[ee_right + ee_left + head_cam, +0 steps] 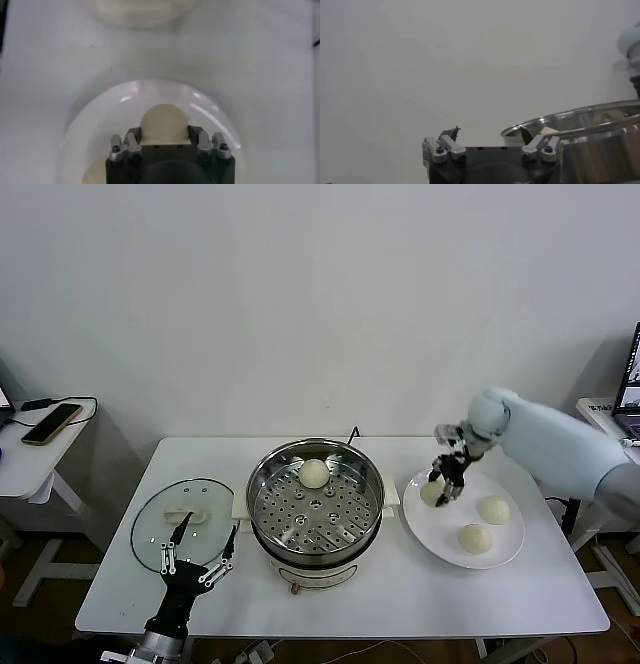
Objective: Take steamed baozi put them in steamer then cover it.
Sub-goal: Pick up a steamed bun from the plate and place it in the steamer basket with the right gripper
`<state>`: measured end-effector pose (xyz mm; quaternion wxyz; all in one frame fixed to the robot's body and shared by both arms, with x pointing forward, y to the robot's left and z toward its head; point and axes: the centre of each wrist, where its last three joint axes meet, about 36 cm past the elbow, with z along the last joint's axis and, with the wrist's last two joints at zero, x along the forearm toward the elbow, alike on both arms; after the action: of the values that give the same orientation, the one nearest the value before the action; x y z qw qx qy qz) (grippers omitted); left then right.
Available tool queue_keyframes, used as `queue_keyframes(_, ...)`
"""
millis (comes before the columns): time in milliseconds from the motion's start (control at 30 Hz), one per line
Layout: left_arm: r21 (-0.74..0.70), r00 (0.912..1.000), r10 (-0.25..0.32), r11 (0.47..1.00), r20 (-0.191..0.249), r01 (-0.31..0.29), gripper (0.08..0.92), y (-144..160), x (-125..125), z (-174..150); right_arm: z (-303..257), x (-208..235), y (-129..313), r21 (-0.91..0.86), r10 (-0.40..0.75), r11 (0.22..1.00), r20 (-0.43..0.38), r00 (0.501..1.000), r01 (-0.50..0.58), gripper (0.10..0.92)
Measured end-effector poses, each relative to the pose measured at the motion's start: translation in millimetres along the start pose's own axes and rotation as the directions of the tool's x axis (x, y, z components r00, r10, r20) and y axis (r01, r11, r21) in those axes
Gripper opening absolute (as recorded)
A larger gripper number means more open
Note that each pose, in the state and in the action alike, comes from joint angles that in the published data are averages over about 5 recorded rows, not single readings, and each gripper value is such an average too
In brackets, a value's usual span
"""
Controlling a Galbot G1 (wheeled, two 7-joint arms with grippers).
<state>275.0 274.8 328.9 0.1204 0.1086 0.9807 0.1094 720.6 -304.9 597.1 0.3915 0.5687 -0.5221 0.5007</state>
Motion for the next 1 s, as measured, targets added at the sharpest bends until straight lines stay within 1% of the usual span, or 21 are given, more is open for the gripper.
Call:
queue_keyframes(200,0.000,1.0000,0.006,1.000,0.006,-0.006,0.823,-1,-2,-2,-72,60,-9,0.093,0.009,0.996,0.034,0.999,-0.013,0.637)
queue_keyframes(300,0.003,1.0000,0.007,1.000,0.007,-0.007,0.823,-2,-2,-2,-110,77,-7,0.137,-0.002,0.991,0.052,0.999,-0.005,0.634)
queue_keyframes(367,0.004,0.9999,0.007,1.000,0.008,-0.007,0.823,-2,-2,-2,-135,79,-4,0.162,-0.017,0.987,0.062,0.998,0.007,0.629)
queue_keyframes(633,0.005,0.9999,0.001,1.000,0.012,-0.002,0.823,-3,-3,-2,-221,59,10,0.220,-0.078,0.974,0.084,0.993,0.057,0.606)
queue_keyframes(800,0.007,0.9999,-0.002,1.000,0.014,0.002,0.823,-3,-4,-2,-261,36,15,0.232,-0.091,0.970,0.072,0.993,0.072,0.602)
queue_keyframes(1000,0.006,0.9999,-0.003,1.000,0.013,0.003,0.823,-2,-5,0,-295,5,16,0.234,-0.090,0.969,0.046,0.995,0.077,0.602)
